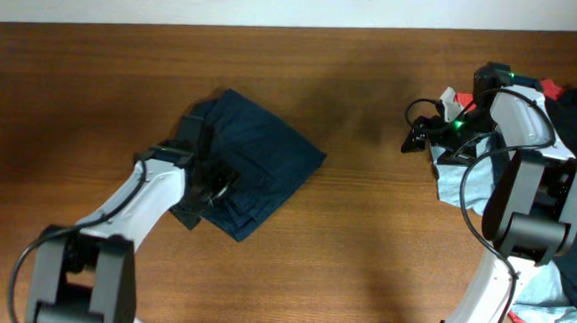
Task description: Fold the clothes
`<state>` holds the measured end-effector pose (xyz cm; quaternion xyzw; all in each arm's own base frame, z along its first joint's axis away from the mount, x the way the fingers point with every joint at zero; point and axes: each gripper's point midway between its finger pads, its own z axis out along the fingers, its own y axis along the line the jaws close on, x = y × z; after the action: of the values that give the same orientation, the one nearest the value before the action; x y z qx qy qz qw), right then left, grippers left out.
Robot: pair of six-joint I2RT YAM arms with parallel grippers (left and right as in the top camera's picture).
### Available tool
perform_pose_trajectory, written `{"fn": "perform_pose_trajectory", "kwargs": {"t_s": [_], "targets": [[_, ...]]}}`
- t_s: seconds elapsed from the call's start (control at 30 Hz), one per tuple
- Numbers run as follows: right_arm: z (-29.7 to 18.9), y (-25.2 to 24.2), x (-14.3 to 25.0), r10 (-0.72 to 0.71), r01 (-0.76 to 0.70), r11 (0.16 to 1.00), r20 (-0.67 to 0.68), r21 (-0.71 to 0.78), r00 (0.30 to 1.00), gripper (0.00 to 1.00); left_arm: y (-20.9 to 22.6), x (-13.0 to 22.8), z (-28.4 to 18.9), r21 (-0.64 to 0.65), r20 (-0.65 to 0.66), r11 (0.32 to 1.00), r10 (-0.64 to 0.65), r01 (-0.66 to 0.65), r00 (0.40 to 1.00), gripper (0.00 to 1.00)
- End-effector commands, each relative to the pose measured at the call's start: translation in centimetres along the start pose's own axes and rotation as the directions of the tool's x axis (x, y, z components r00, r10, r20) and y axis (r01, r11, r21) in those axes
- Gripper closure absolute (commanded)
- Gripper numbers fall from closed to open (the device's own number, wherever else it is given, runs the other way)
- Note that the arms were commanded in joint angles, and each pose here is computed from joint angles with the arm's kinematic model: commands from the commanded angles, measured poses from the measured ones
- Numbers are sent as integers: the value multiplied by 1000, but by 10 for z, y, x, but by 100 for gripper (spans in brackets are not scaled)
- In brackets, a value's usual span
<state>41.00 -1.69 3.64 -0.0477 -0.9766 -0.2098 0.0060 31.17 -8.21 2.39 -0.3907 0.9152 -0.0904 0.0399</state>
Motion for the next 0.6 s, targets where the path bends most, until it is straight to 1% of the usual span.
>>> {"fn": "perform_pose_trajectory", "kwargs": {"t_s": [0.0, 0.17, 0.4, 0.43, 0.47, 0.5, 0.53, 0.57], "targets": [[-13, 4, -4, -20, 19, 1000, 35, 14, 999, 1, 14, 7, 20, -77, -34, 997, -24, 21, 999, 1], [-13, 4, -4, -20, 19, 1000, 35, 14, 999, 1, 21, 10, 31, -113, -61, 993, -32, 25, 998, 1], [-13, 4, -4, -20, 19, 1000, 35, 14, 999, 1, 17, 10, 37, -99, -70, 995, -32, 25, 997, 1], [-13, 4, -4, -20, 19, 1000, 35, 14, 999, 2, 16, 11, 39, -95, -76, 995, -32, 25, 997, 4], [-13, 4, -4, -20, 19, 1000, 35, 14, 999, 1, 15, 11, 40, -92, -79, 995, -32, 25, 996, 27], [-13, 4, -4, -20, 19, 1000, 35, 14, 999, 1, 15, 11, 41, -91, -81, 996, -33, 25, 996, 46], [-13, 4, -4, -20, 19, 1000, 35, 14, 999, 1, 14, 11, 42, -88, -81, 996, -32, 25, 996, 55], [-13, 4, -4, -20, 19, 1000, 35, 14, 999, 1, 13, 12, 43, -83, -87, 996, -32, 25, 996, 63]]}}
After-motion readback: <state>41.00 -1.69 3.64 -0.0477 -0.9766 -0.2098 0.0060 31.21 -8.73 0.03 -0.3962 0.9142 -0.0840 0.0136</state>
